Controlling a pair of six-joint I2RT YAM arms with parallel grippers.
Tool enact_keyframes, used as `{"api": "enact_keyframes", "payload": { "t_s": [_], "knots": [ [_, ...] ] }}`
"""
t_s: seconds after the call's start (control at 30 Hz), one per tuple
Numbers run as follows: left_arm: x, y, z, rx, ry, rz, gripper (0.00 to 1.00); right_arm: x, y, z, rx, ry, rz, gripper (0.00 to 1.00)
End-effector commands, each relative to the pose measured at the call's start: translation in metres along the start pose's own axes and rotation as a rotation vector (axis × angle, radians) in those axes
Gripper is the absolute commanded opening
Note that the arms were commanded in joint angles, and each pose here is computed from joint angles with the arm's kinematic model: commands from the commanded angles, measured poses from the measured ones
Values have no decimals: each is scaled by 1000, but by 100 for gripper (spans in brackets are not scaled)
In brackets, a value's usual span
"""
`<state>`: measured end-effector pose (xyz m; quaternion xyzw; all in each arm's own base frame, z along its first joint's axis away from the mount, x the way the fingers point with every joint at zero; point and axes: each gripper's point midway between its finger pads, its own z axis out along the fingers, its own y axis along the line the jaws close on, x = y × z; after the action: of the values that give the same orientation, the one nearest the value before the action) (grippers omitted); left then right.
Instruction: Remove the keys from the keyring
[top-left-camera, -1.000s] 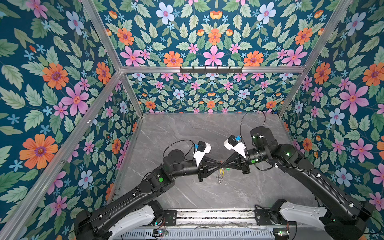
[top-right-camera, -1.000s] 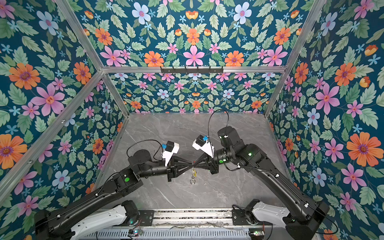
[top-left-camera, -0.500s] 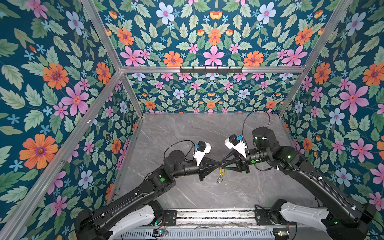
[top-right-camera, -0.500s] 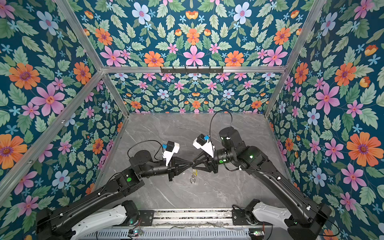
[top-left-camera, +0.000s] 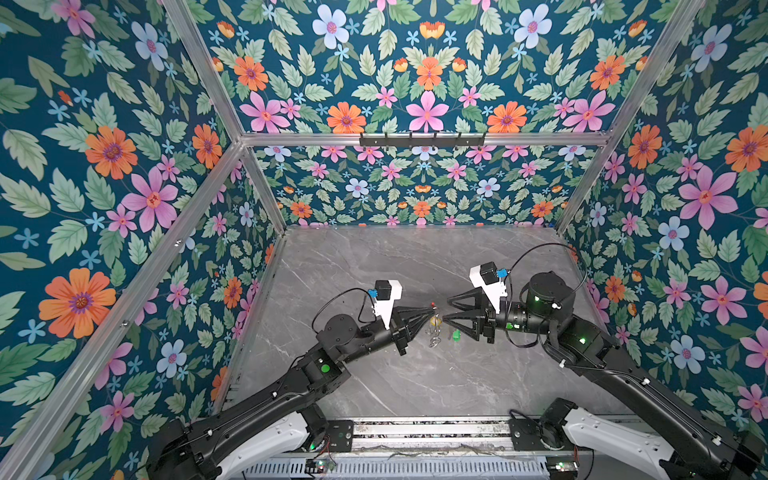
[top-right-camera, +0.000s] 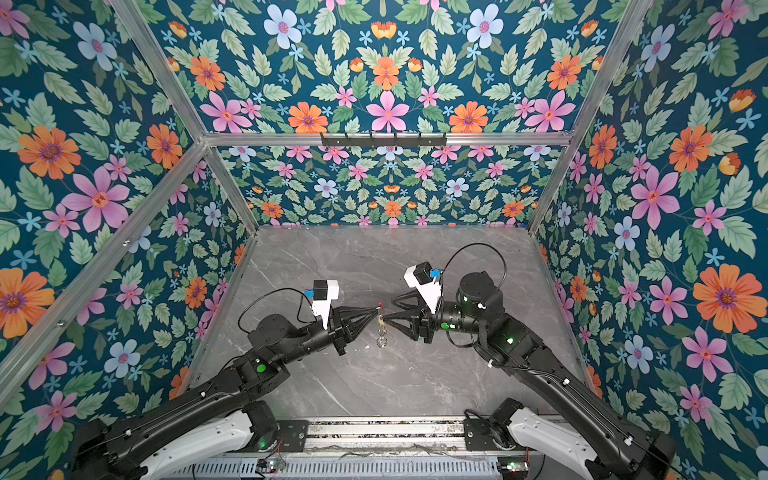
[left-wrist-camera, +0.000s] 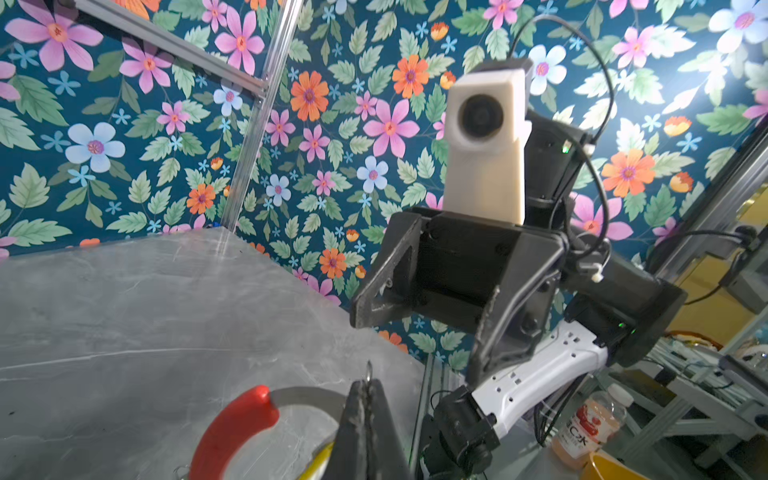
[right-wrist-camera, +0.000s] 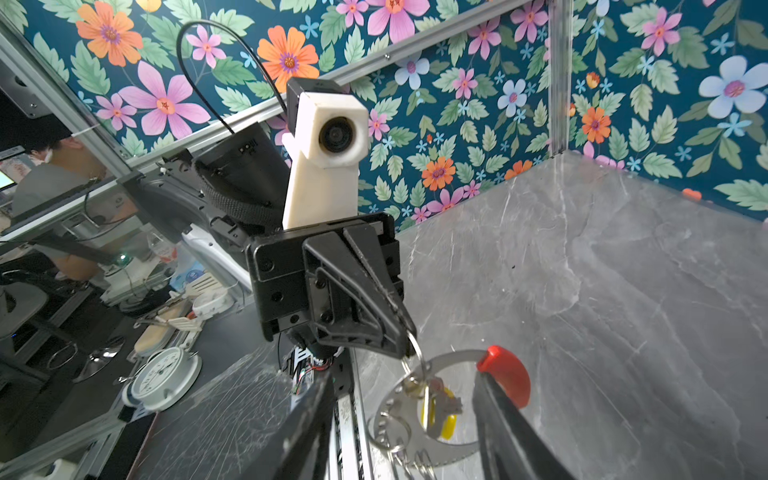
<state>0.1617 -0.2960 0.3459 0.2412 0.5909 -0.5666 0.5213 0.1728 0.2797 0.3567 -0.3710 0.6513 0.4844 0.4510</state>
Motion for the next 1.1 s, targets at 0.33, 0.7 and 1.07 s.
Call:
{"api": "enact_keyframes", "payload": {
  "t_s": [0.33, 0.7, 1.07],
  "knots": [
    [-37, -21, -10, 116, -229, 11, 0, -18, -7, 8, 10, -144, 28, 55],
    [-36, -25, -10, 147, -230, 7, 0, -27, 8, 13, -111, -184, 68, 39],
    [-33, -21, -12, 133, -231, 6, 0, -24, 15, 20, -188, -155, 88, 20]
  ]
}}
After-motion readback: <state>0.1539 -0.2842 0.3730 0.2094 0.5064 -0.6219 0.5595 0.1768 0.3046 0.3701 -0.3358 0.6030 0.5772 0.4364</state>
